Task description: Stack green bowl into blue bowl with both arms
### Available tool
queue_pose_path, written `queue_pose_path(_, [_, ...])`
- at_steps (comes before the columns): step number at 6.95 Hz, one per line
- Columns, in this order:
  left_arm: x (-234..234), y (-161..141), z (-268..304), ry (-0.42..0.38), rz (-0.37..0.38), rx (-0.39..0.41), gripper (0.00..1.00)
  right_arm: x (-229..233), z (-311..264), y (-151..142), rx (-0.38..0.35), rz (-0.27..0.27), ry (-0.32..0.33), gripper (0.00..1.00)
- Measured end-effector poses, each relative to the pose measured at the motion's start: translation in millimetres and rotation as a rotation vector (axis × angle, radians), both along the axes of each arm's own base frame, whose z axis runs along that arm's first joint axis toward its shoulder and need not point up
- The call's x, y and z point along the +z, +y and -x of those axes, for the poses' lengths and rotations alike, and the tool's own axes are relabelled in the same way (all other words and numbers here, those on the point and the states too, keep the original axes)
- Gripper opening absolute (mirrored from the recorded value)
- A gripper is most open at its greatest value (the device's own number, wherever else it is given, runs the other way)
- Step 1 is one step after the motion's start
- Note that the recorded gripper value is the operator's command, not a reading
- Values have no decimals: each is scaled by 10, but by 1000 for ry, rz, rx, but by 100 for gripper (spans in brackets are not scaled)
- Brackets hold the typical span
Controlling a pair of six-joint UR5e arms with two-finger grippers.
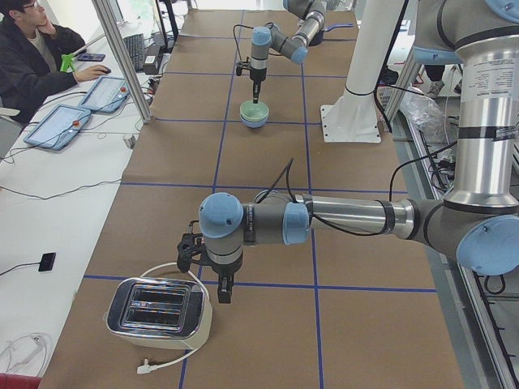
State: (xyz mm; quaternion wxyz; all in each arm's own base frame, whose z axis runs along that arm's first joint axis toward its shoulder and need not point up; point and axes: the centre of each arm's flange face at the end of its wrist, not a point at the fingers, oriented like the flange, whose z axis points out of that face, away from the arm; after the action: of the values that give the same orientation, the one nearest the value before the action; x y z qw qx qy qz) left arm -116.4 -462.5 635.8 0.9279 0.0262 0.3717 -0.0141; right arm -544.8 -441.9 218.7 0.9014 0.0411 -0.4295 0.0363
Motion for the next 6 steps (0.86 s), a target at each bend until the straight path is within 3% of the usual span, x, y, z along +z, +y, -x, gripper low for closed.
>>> queue_pose_path(2, [0, 0, 0, 0, 0, 0, 99, 22, -1, 0, 0, 1, 3, 0])
queue_pose_path(3, [0, 0, 0, 0, 0, 0, 99, 17, 8, -1, 0, -1, 2, 11])
queue_pose_path(5, [0, 0, 0, 0, 0, 0, 99, 2, 22, -3, -1, -6, -1, 74])
queue_pose_path(6, [0, 0, 0, 0, 0, 0, 99, 0, 31, 5, -1, -7, -1, 99])
